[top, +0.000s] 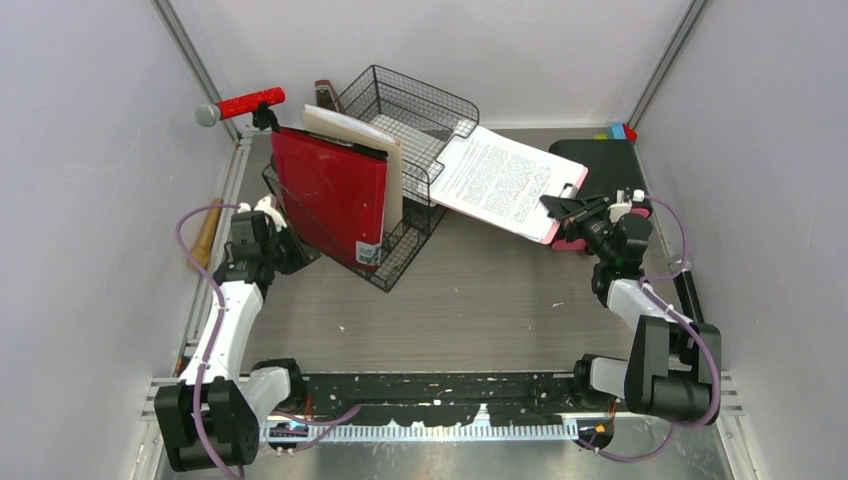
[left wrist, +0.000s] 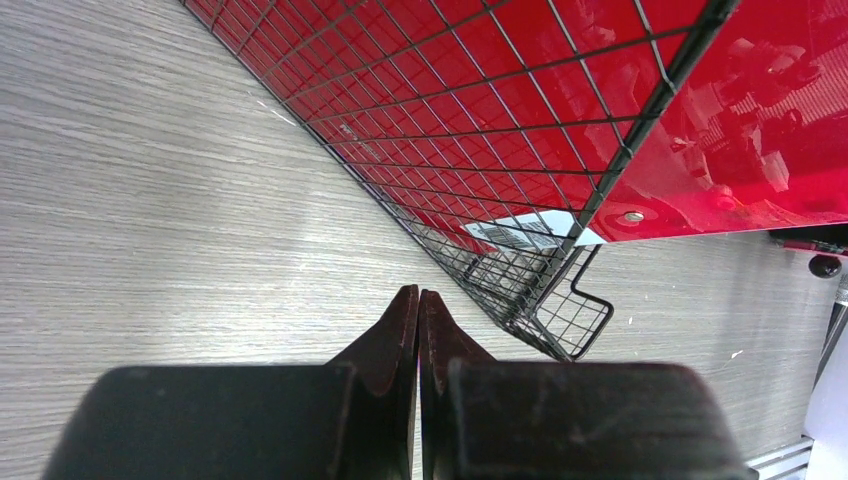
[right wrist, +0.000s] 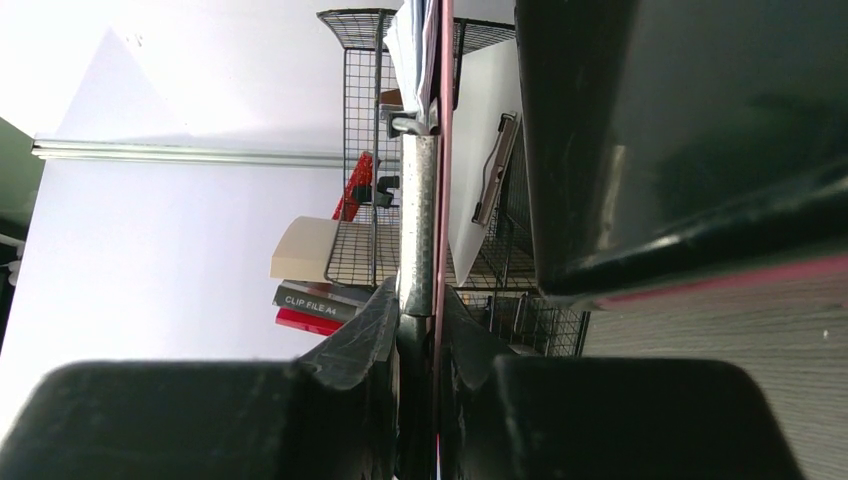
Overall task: Organize the desk
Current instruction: Place the folder in the storage box.
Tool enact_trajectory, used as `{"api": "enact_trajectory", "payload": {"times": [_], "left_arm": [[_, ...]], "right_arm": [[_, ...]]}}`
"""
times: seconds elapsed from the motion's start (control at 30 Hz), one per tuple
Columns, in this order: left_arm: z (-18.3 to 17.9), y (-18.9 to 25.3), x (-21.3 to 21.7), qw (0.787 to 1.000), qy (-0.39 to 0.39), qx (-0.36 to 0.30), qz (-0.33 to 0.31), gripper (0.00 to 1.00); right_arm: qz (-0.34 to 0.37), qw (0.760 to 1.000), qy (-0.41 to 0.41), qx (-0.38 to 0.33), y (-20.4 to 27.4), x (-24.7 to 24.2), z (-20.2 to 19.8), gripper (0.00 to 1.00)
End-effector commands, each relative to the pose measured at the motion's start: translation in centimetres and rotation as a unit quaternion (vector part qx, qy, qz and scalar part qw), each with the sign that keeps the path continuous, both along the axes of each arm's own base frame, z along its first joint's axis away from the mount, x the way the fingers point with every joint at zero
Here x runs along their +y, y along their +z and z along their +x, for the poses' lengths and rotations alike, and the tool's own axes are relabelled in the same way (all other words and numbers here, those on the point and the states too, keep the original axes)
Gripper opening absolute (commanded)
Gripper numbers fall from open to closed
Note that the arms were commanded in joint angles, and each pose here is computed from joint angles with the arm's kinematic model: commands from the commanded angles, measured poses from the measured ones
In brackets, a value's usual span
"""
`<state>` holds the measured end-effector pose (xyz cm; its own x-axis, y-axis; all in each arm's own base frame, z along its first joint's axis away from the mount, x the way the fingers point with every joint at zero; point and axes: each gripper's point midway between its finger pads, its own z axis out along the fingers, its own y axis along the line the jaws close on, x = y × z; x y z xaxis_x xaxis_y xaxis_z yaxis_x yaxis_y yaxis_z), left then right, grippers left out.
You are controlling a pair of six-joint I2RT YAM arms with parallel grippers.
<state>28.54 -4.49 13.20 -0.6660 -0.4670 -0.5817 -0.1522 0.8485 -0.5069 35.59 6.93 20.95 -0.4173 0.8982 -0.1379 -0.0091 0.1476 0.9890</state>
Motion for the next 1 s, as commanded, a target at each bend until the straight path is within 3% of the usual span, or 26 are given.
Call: {"api": "enact_trajectory", "payload": {"times": [0.0,0.67,0.97], "left_arm": [[0.1,0.8,0.1,1.000,-0.009,-0.021,0.013,0.00],[0.3,1.3,0.0,0.999,-0.013,-0.035,0.016,0.00],[0.4,1.8,0.0,0.999,-0.012,-0.044,0.014,0.00]], "right_arm": [[0.006,0.997,-0.058,-0.054,3.4,-2.0,2.2,0.00],[-0.051,0.996,0.003,-0.080,5.2,5.9,5.0,0.00],[-0.087,0.993,0.025,-0.073,3.9,9.5,6.9,0.00]]}}
